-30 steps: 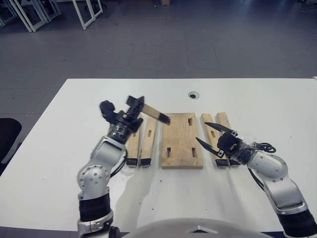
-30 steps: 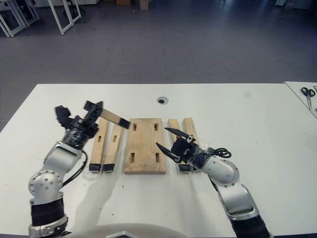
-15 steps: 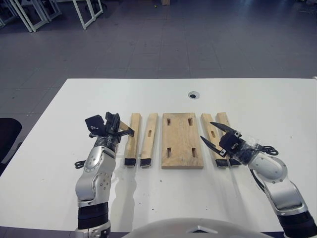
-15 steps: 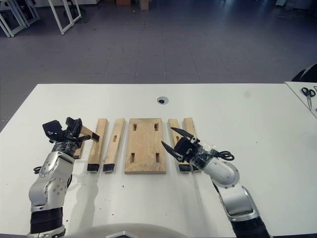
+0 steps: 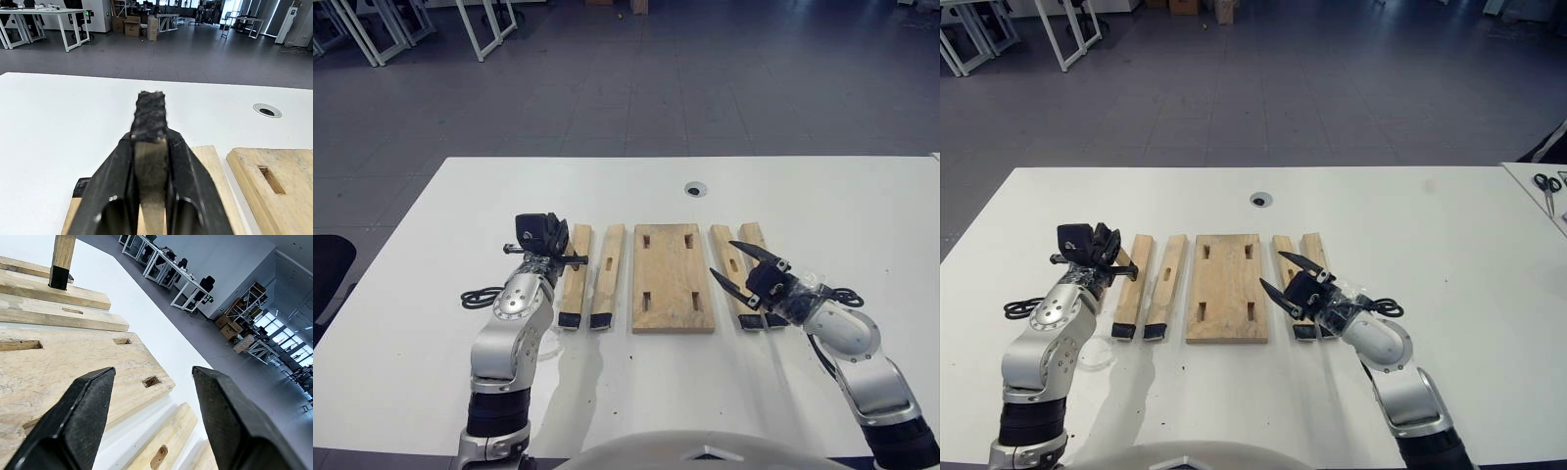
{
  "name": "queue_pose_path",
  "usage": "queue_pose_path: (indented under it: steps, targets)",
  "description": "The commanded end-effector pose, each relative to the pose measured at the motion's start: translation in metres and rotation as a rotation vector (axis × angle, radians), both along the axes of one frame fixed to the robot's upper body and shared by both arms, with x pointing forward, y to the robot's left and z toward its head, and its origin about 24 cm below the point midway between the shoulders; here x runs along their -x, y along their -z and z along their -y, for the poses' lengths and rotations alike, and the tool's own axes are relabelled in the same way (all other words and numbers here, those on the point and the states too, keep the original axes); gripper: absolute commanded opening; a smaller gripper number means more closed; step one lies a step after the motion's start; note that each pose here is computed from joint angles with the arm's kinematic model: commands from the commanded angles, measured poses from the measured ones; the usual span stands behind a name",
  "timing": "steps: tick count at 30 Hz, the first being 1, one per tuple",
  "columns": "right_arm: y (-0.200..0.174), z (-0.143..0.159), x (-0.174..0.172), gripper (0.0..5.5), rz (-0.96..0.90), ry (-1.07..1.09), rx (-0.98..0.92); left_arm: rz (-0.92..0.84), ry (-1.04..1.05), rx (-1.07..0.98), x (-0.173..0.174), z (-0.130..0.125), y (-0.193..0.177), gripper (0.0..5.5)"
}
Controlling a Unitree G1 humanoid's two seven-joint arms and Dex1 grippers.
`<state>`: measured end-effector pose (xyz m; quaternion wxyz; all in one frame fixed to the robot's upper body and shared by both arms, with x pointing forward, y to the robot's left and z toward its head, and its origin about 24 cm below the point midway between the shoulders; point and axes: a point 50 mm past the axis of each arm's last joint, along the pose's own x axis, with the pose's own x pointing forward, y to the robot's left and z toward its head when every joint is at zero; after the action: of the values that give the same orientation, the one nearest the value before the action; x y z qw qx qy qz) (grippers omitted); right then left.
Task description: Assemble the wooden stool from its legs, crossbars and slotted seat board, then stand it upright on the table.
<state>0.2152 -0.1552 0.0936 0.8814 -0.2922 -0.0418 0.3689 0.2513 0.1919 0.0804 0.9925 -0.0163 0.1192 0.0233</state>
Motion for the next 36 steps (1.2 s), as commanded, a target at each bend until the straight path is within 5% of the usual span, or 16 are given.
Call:
queue_pose_path:
  steps: [1,6,18,19,27,30,33,36]
  targets:
    - [-0.002,-0.002,-0.002,2.9,0.014,-0.003,0.009,-0.231,-0.14,0.087,0.019,-0.017,0.046,0.43]
    - [-0.002,-0.002,-0.002,2.9,0.024,-0.005,0.021,-0.236,-0.172,0.061,0.026,-0.03,0.054,0.43]
    - [0.0,-0.004,-0.003,2.9,0.031,-0.001,0.022,-0.06,-0.038,0.038,-0.003,-0.005,0.018,0.43]
    - [0.0,-0.004,-0.003,2.9,0.031,-0.001,0.023,-0.031,-0.038,0.043,-0.006,-0.006,0.011,0.82]
    - [0.002,-0.005,-0.003,2.9,0.035,0.0,0.029,0.481,-0.011,0.049,-0.03,-0.013,-0.147,1.0]
    - [0.003,-0.006,-0.004,2.9,0.039,0.0,0.029,0.566,0.0,0.067,-0.037,-0.014,-0.177,1.0]
    - [0.004,-0.008,-0.003,2.9,0.042,-0.002,0.029,0.495,-0.008,0.056,-0.051,-0.022,-0.16,1.0]
    - [0.003,-0.008,-0.004,2.9,0.047,0.003,0.03,0.273,-0.005,0.057,-0.053,-0.023,-0.097,1.0]
